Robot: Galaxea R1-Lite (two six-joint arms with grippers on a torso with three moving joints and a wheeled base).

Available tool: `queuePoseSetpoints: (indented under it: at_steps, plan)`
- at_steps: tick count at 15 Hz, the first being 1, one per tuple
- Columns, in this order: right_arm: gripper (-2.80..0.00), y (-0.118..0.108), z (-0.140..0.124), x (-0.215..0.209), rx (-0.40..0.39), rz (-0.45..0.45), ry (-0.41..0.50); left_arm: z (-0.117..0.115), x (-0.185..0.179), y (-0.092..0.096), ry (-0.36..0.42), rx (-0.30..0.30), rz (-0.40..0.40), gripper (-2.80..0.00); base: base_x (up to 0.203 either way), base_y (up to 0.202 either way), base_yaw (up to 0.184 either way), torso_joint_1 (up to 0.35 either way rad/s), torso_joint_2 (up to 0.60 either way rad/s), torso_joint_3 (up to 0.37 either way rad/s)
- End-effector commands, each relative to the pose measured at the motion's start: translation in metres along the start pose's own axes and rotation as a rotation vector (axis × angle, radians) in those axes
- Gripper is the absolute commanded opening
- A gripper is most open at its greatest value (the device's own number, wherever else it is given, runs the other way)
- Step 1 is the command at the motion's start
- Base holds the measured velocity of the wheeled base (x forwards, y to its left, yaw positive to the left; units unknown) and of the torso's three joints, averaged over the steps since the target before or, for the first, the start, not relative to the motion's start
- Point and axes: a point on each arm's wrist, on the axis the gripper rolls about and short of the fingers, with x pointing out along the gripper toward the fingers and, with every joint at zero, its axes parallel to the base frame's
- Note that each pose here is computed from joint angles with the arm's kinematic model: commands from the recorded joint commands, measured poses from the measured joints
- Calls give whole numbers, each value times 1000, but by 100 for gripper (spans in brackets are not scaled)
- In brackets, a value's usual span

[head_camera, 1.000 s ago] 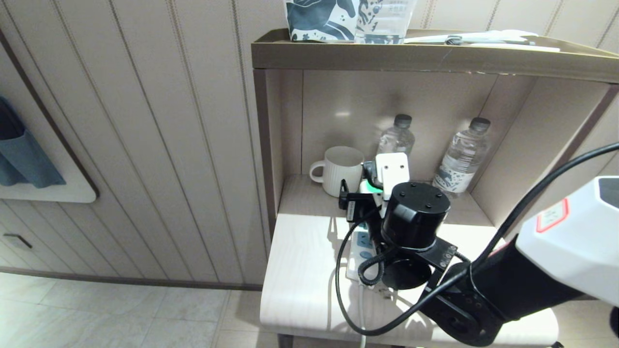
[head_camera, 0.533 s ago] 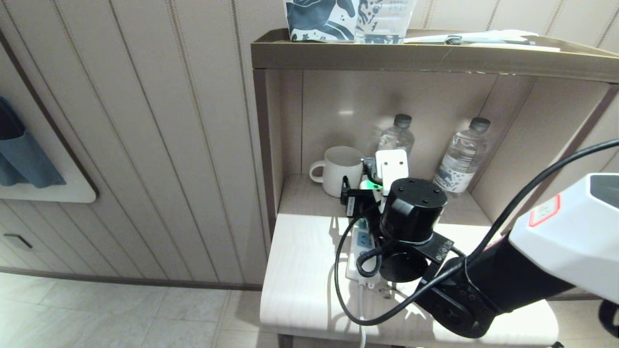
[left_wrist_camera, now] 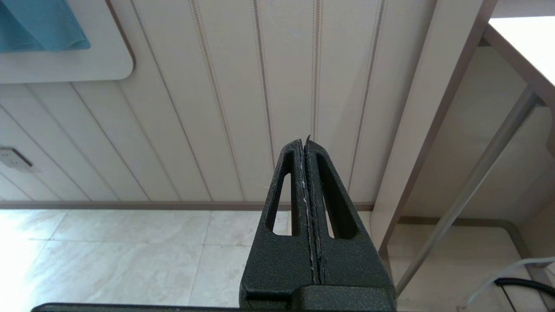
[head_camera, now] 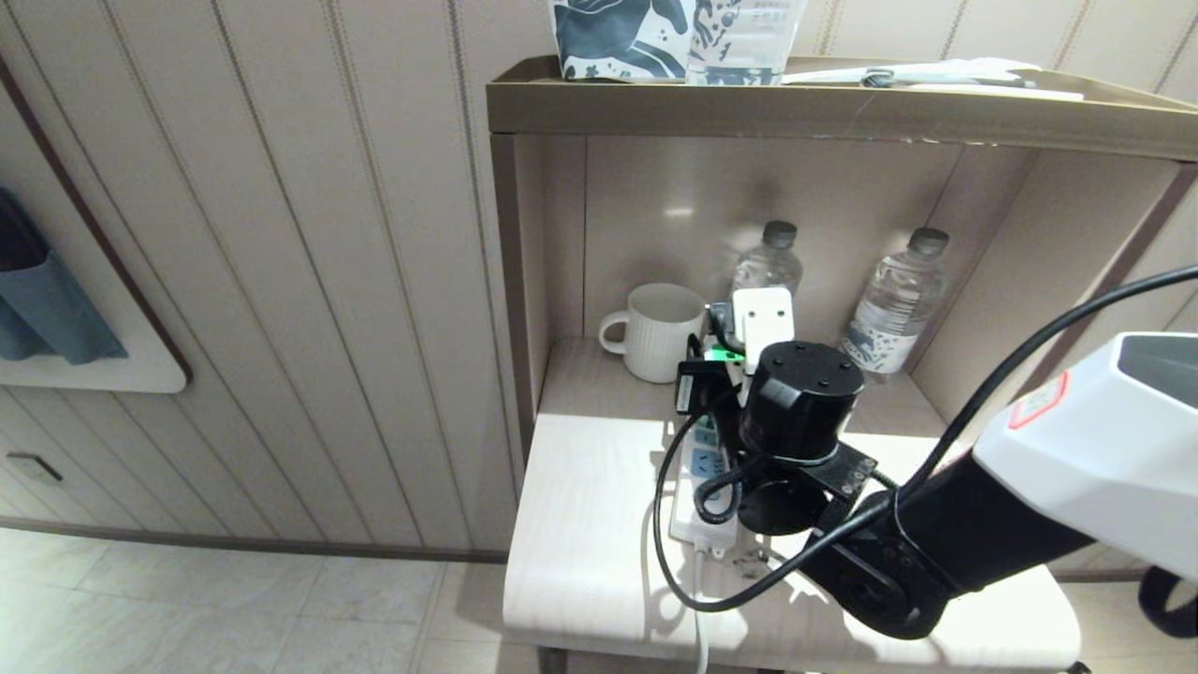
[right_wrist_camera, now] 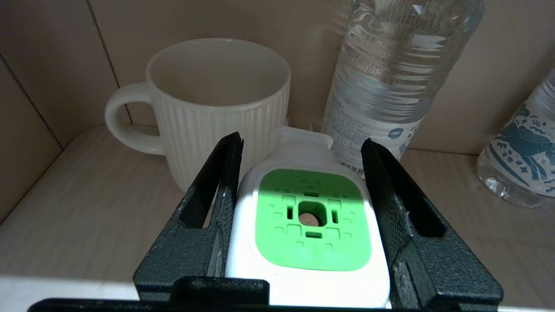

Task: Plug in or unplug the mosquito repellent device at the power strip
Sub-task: Pick up the mosquito repellent liquid, then insert the plug into the socket

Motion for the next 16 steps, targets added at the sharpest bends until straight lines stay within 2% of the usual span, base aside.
queuePoseSetpoints:
  at_steps: [1, 7, 10, 14, 16]
  plan:
    - [-280, -1, 2, 1, 5, -10, -7, 0, 0, 0, 1, 0, -1, -280, 0, 0, 0, 0, 0, 0]
    - [-280, -11, 36, -12, 24, -16, -56, 0, 0, 0, 1, 2, 1, -280, 0, 0, 0, 0, 0, 0]
    - [-280, -16, 51, -21, 12, -6, -42, 0, 0, 0, 1, 0, 1, -280, 0, 0, 0, 0, 0, 0]
    - [-280, -23, 65, -38, -49, 25, 37, 0, 0, 0, 1, 0, -1, -280, 0, 0, 0, 0, 0, 0]
    - [-280, -29, 77, -54, -126, 60, 160, 0, 0, 0, 1, 0, 0, -280, 0, 0, 0, 0, 0, 0]
